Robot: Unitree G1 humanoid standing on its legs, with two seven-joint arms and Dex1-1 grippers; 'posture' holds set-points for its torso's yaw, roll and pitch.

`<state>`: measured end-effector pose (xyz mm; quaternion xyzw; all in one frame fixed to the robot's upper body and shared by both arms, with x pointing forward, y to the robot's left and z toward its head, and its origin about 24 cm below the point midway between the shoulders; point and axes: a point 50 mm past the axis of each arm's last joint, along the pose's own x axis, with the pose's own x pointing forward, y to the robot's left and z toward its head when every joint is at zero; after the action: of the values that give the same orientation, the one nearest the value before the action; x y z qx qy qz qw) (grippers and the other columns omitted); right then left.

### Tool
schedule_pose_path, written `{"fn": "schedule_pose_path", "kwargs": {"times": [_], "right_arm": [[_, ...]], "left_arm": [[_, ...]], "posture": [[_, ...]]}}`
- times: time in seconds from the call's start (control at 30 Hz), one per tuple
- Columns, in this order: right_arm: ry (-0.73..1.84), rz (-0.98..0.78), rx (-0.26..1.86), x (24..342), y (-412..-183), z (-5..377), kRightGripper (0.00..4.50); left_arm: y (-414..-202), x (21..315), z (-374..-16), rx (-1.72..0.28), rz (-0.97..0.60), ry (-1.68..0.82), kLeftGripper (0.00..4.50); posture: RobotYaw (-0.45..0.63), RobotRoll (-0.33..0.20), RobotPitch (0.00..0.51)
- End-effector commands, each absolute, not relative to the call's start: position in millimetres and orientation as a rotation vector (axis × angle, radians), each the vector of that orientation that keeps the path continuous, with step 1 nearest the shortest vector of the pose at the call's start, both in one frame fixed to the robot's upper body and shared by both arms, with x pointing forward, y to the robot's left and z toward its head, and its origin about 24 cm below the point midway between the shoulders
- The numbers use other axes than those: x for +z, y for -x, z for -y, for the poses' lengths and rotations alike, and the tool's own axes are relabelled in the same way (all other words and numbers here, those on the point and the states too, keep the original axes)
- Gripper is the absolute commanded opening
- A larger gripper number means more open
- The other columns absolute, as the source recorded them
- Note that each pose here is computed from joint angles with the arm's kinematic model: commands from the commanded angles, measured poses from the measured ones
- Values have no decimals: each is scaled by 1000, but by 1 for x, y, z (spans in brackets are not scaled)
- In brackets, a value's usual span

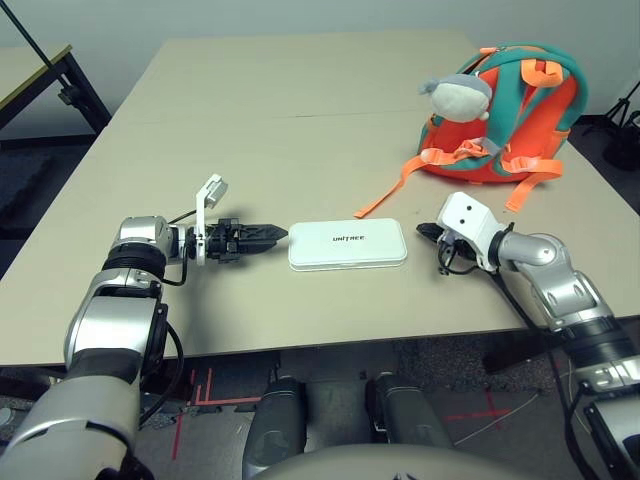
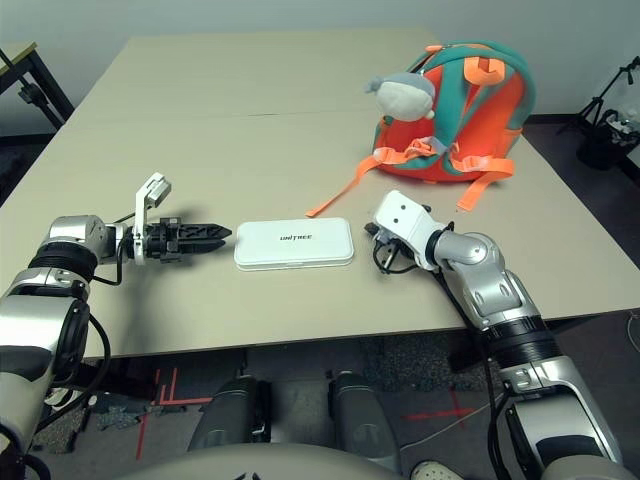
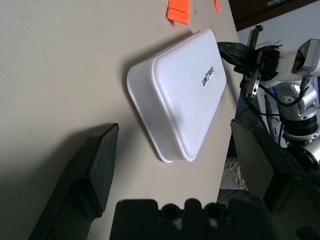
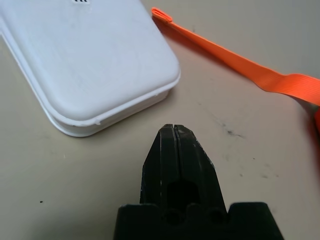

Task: Put the pencil case into the backpack and zip it.

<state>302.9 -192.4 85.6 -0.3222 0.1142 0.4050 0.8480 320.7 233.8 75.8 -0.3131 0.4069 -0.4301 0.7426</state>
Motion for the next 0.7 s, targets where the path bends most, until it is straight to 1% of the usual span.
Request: {"fn": "schedule_pose_path", "kwargs": {"times": [0.03, 0.17, 0.37, 0.5, 0.7], "right_arm": [[725, -260, 885, 83, -302, 191, 30], [745, -273, 913, 80, -303, 185, 30], [786, -278, 995, 79, -305, 170, 30], [783, -257, 1061, 80, -306, 149, 30], [765, -210, 1177, 88, -308, 107, 30]], "left_arm": [[-316, 66, -235, -910, -959, 675, 4500], [-316, 67, -235, -949, -933, 663, 4500], [-317, 67, -235, -946, -938, 652, 4500], [-317, 67, -235, -947, -937, 632, 4500], [-319, 68, -234, -951, -941, 621, 4500]], "posture": [[-142, 0, 65], [-142, 0, 63], [-147, 0, 65], [-154, 0, 67], [-152, 0, 70]]}}
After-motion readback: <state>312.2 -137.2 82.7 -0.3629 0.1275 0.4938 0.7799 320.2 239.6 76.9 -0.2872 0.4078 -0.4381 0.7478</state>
